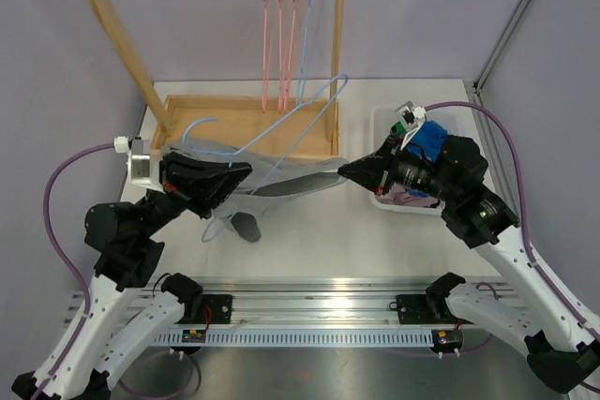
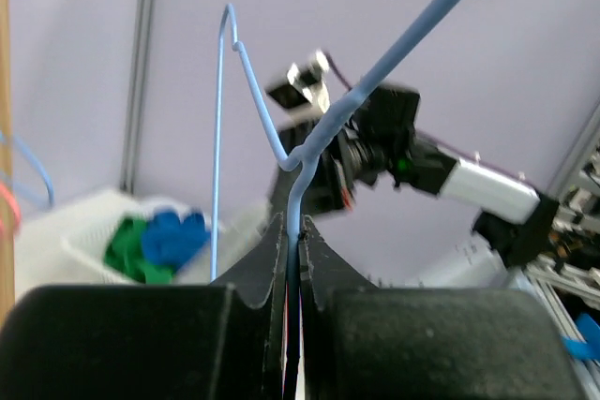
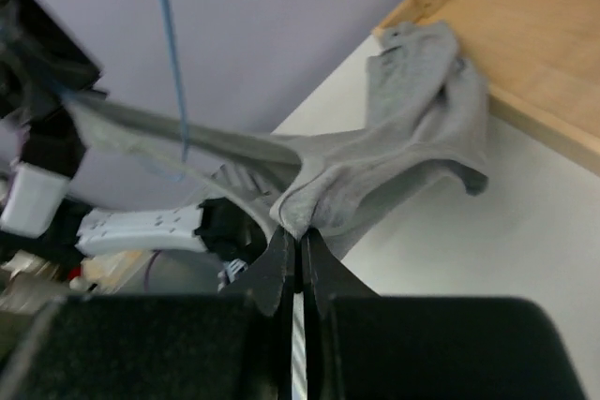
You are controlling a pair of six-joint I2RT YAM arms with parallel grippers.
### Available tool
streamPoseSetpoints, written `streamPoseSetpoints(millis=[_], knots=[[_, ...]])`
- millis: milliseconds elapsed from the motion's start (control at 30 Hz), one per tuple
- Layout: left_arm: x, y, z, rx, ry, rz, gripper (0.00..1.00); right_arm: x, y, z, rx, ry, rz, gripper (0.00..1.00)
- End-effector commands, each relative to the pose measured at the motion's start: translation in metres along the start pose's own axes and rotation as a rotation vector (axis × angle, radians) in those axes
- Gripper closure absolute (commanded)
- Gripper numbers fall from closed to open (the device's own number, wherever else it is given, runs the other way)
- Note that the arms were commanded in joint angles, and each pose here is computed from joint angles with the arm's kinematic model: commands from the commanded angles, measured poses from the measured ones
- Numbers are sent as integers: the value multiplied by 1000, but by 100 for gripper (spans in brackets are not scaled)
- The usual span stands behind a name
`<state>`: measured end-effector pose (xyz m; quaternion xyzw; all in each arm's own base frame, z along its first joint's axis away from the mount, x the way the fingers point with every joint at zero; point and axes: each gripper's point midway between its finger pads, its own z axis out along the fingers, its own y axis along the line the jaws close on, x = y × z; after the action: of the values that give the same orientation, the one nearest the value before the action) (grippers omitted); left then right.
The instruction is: Remove the tank top from the hanger
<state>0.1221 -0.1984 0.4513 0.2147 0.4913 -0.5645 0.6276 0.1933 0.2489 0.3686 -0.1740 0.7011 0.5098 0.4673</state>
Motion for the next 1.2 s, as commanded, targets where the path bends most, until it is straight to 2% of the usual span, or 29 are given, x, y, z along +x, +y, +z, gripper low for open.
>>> streamPoseSetpoints(millis=[0, 67, 100, 233, 333, 400, 433, 467, 533, 600, 633, 667, 700, 733, 767, 800, 833, 967, 1067, 1100, 1167], knots=[[-65, -8, 30, 100, -271, 131, 96, -11, 59, -23, -221, 31, 8, 100], [-83, -21, 39, 173, -334, 168, 100, -18, 74, -28, -280, 20, 19, 100], [-88, -16, 49, 177, -345, 173, 100, -18, 84, -33, -322, 27, 20, 100], [-112, -41, 60, 296, -470, 246, 100, -29, 114, -47, -448, 24, 38, 100], [-124, -44, 63, 277, -497, 264, 100, -36, 116, -45, -457, 3, -1, 100], [-127, -33, 61, 196, -512, 280, 100, -30, 91, -26, -351, 24, 48, 100], [-116, -16, 61, 121, -476, 261, 100, -25, 79, -19, -311, 35, 47, 100], [-129, -18, 44, 64, -531, 299, 100, -15, 66, -12, -267, 64, 73, 100], [-118, 3, 29, -56, -529, 298, 100, 10, 39, 8, -169, 105, 99, 100], [-130, -6, -4, -120, -575, 358, 100, 28, 15, 25, -56, 118, 106, 100], [-124, 16, -15, -256, -549, 334, 100, 41, 11, 30, -20, 148, 84, 100], [-133, 17, -39, -340, -587, 331, 100, 49, 13, 37, 21, 150, 62, 100], [-119, 39, -51, -462, -529, 297, 100, 59, 10, 45, 41, 179, 56, 100], [-124, 62, -77, -643, -581, 250, 100, 63, 10, 49, 51, 183, 44, 100], [-127, 64, -101, -722, -619, 222, 100, 69, 15, 55, 71, 183, 28, 100], [-112, 82, -117, -838, -567, 201, 100, 79, 11, 63, 93, 202, 11, 100], [-110, 91, -135, -935, -585, 185, 100, 83, 10, 68, 107, 200, -3, 100], [-92, 98, -154, -1028, -488, 190, 100, 114, -8, 99, 157, 262, -11, 100], [-78, 105, -149, -1054, -371, 196, 100, 136, -33, 123, 220, 288, -21, 93], [-76, 104, -148, -1056, -340, 198, 100, 152, -48, 132, 253, 323, -34, 84], [-71, 107, -138, -1045, -281, 209, 100, 155, -60, 143, 305, 328, -51, 65]])
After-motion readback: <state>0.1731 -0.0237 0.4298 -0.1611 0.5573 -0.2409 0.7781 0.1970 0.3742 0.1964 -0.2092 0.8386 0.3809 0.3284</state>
